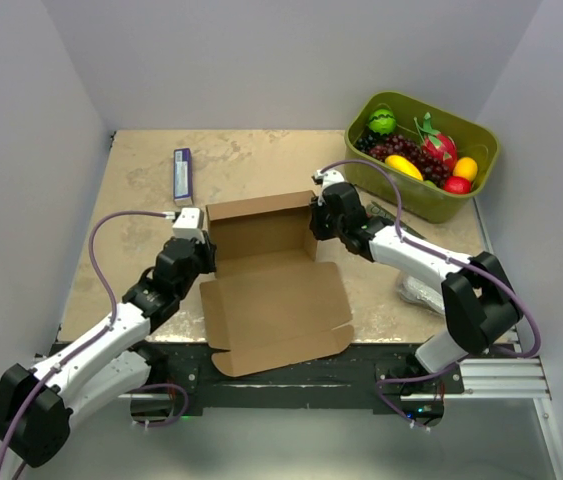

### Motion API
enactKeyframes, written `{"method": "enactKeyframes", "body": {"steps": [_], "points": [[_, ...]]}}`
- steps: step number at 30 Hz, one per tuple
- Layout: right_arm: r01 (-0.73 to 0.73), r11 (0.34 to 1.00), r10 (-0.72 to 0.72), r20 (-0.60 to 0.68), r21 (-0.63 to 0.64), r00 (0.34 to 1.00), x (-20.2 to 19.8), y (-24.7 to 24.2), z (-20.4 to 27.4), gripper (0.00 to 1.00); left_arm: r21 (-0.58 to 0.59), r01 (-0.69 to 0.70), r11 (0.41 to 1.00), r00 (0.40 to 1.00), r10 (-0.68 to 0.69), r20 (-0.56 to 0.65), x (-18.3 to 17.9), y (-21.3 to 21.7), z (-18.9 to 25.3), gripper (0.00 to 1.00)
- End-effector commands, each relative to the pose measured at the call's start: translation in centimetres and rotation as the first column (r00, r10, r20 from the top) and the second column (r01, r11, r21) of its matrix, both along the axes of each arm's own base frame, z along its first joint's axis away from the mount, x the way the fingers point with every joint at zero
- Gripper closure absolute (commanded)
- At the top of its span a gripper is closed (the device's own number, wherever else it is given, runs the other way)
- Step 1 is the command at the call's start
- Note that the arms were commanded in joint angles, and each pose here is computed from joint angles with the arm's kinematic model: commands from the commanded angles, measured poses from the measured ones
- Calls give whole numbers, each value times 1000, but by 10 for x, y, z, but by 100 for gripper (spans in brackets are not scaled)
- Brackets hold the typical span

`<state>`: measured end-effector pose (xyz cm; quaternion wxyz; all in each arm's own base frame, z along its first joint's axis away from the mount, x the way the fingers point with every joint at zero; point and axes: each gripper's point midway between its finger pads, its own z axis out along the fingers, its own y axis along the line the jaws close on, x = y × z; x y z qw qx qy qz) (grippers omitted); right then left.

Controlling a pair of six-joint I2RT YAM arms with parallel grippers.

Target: Fold the paper box

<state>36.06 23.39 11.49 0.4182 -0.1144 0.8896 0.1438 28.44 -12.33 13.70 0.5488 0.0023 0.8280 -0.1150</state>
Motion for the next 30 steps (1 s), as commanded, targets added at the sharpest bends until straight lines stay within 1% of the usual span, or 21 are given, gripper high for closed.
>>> {"method": "enactKeyframes", "body": {"steps": [1, 4, 5, 13, 17, 20, 21, 24, 25, 30], "points": [[60, 998, -60, -13, 17, 998, 3, -2, -8, 82, -12, -20, 1000, 999, 20, 43, 5, -2, 6, 82], [75, 997, -75, -5, 25, 997, 5, -3, -10, 73, -12, -14, 1000, 999, 15, 40, 6, -4, 6, 83], [76, 997, -76, -5, 28, 997, 5, -2, -11, 72, -17, -13, 1000, 999, 14, 45, 6, -5, 8, 83], [111, 994, -111, -8, -1, 994, 7, -10, -25, 67, -20, -5, 1000, 999, 6, 44, 6, -8, 10, 84], [135, 990, -136, 20, 29, 991, 11, -9, -23, 71, -23, 2, 1000, 999, -1, 41, 6, -10, 10, 85], [178, 984, -178, 23, 27, 984, 16, -13, -27, 78, -31, 11, 999, 999, -10, 44, 5, -12, 12, 89], [191, 981, -191, 17, 23, 981, 16, -13, -28, 86, -32, 13, 999, 999, -11, 47, 4, -13, 13, 90], [246, 969, -246, 21, -7, 969, 19, -18, -31, 98, -46, 9, 999, 998, -6, 64, 4, -14, 18, 95], [263, 965, -262, 21, -24, 965, 20, -21, -32, 100, -46, 9, 999, 998, -6, 66, 3, -14, 17, 95], [355, 928, -352, 41, -114, 935, 23, -38, -40, 100, -35, 2, 999, 998, 1, 66, 4, -14, 17, 98]]}}
